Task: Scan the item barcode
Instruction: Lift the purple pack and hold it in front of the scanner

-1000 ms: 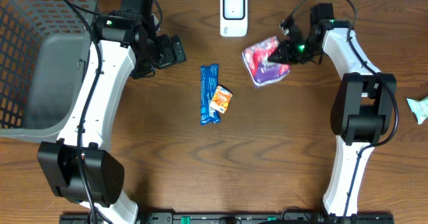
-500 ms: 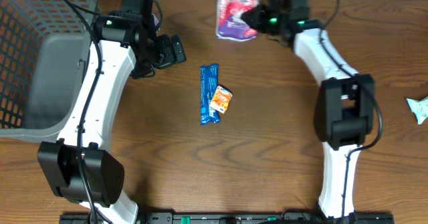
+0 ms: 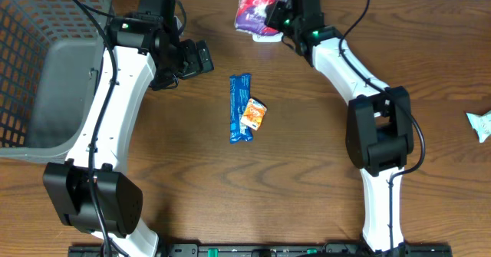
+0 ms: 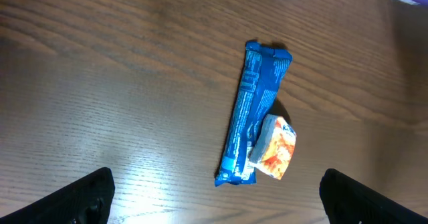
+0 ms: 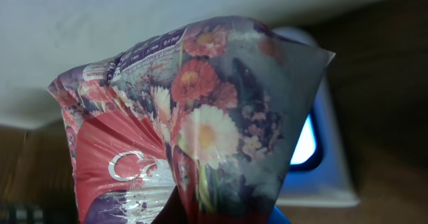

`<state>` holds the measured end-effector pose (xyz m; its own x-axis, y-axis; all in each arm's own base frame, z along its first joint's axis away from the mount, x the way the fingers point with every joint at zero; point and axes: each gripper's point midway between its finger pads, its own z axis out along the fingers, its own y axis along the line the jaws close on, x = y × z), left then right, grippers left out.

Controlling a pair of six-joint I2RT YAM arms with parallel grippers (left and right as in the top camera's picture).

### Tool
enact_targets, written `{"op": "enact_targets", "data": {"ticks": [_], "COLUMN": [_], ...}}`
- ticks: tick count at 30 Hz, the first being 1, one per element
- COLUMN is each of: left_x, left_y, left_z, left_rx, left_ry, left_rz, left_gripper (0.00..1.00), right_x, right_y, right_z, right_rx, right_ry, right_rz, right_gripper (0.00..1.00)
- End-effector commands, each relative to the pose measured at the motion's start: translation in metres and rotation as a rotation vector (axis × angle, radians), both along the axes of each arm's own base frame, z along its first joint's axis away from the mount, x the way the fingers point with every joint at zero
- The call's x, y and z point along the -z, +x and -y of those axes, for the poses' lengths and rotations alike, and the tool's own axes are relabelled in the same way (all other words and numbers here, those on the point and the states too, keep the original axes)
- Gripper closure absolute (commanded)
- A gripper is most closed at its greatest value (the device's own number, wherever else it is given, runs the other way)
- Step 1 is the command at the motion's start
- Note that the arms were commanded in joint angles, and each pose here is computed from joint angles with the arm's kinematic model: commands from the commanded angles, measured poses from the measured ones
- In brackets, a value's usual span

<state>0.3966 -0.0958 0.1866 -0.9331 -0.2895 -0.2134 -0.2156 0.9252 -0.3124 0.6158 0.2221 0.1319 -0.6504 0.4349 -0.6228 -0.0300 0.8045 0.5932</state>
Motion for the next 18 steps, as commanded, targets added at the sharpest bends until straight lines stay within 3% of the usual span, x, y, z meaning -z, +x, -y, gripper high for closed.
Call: {"op": "enact_targets", "data": {"ticks": [1, 11, 18], "left_x": [0.0, 0.0, 0.0], "left_y": [0.001, 0.001, 0.001], "left_z": [-0.004, -0.004, -0.004], "left_rx": [0.001, 0.001, 0.001], "left_ry": [0.016, 0.016, 0.016], "left_rz": [0.005, 0.005, 0.005], "left_gripper": [0.02, 0.02, 0.02], "right_x": [-0.036, -0.041, -0.095], "right_y": [0.01, 0.016, 0.01], "right_z": [0.02, 0.04, 0.079], "right_rx": [0.056, 0.079, 0.104], "right_ry": [0.019, 0.022, 0.003], "right_rz": [0.065, 0.074, 0.139], "right_gripper": [0.99, 0.99, 0.99]}}
